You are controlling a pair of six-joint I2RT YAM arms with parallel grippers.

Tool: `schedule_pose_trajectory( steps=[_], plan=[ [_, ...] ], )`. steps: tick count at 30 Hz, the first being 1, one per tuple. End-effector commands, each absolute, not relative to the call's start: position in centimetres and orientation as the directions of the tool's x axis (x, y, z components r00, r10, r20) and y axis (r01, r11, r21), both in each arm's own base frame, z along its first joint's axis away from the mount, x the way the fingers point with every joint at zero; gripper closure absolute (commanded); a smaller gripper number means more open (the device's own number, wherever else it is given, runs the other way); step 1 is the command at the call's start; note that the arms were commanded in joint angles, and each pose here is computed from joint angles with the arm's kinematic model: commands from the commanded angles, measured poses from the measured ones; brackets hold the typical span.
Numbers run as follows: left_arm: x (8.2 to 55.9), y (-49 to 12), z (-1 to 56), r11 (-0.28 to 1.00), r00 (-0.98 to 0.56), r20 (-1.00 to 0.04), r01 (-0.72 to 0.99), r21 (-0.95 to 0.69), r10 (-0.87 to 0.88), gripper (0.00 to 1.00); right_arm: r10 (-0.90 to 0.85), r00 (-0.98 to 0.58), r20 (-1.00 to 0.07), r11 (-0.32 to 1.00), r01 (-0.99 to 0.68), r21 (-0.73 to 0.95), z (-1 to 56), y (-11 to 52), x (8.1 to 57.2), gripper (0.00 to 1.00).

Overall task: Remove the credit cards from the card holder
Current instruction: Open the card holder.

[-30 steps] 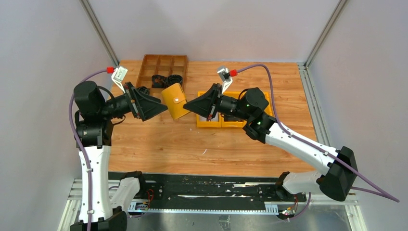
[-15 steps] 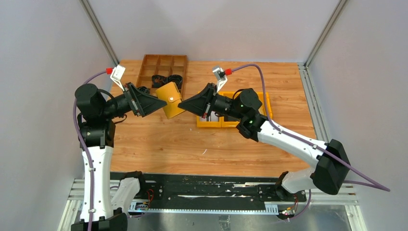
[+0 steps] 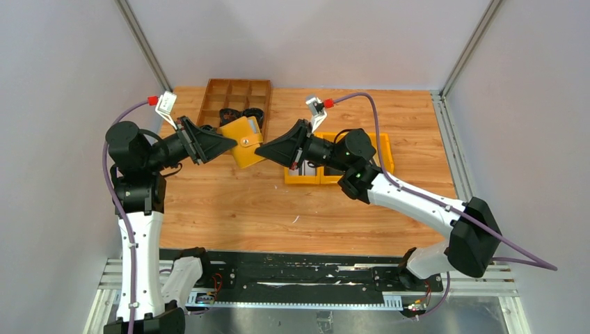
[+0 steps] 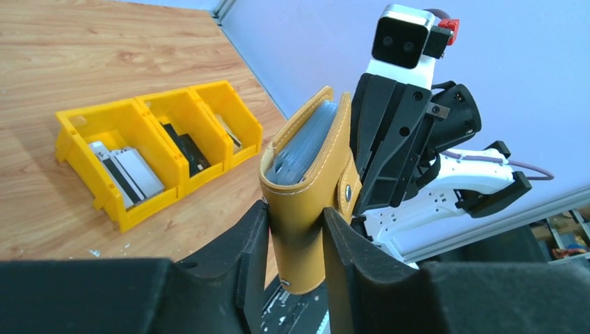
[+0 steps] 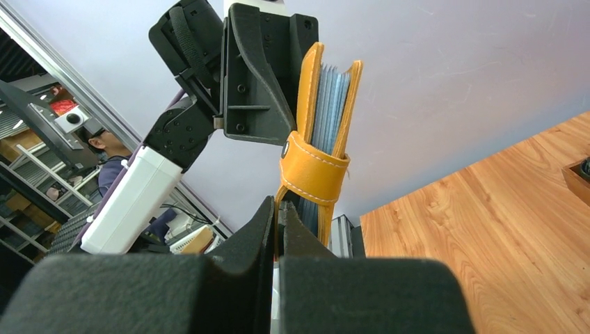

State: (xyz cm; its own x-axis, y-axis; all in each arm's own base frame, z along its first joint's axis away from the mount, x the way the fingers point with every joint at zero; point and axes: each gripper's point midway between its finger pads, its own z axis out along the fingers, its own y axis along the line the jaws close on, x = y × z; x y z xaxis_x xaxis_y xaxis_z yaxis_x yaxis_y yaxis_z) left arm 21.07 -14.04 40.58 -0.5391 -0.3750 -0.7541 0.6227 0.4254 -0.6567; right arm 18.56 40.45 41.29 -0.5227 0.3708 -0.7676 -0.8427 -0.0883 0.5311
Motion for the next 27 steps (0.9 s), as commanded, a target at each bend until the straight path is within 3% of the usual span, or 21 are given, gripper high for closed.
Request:
schedule_pose_trajectory(
  steps=[1,2,6,9,13,17,23,25,27],
  plan=[
    [20.2,-14.3,41.7,0.425,-0.499,-0.793,0.670,-0.609,-0.349,0.73,0.364,-0.517,-0.775,-0.084,-0.847,0.526,40.7,40.8,18.3,1.00],
    [20.1,-14.2,41.8,0.431,-0.490,-0.800,0.674,-0.600,-0.347,0.77,0.357,-0.516,-0.778,-0.062,-0.845,0.532,40.4,40.8,18.7,0.96],
    [19.8,-14.1,41.9,0.468,-0.444,-0.837,0.694,-0.547,-0.319,0.87,0.311,-0.477,-0.822,0.125,-0.837,0.533,38.4,40.3,20.7,0.46],
    [19.4,-14.2,41.9,0.470,-0.430,-0.851,0.710,-0.525,-0.301,0.89,0.292,-0.459,-0.839,0.254,-0.809,0.531,36.9,39.0,22.1,0.30],
    [19.1,-14.4,42.3,0.450,-0.434,-0.851,0.723,-0.525,-0.294,0.90,0.271,-0.462,-0.845,0.251,-0.813,0.525,36.6,39.1,21.9,0.22],
    [18.9,-14.6,42.5,0.420,-0.457,-0.838,0.726,-0.544,-0.297,0.90,0.205,-0.519,-0.830,0.078,-0.837,0.542,37.6,41.1,19.8,0.19],
    [18.6,-14.6,42.6,0.419,-0.452,-0.840,0.729,-0.542,-0.299,0.88,0.266,-0.573,-0.775,-0.150,-0.819,0.553,40.7,41.9,17.8,0.19],
    [18.5,-14.6,42.6,0.428,-0.442,-0.846,0.730,-0.533,-0.299,0.86,0.265,-0.594,-0.759,-0.192,-0.804,0.563,41.2,42.0,17.4,0.24],
    [18.7,-14.4,42.3,0.450,-0.429,-0.854,0.726,-0.520,-0.295,0.82,0.259,-0.612,-0.747,-0.205,-0.790,0.577,41.3,42.0,17.2,0.35]
  ],
)
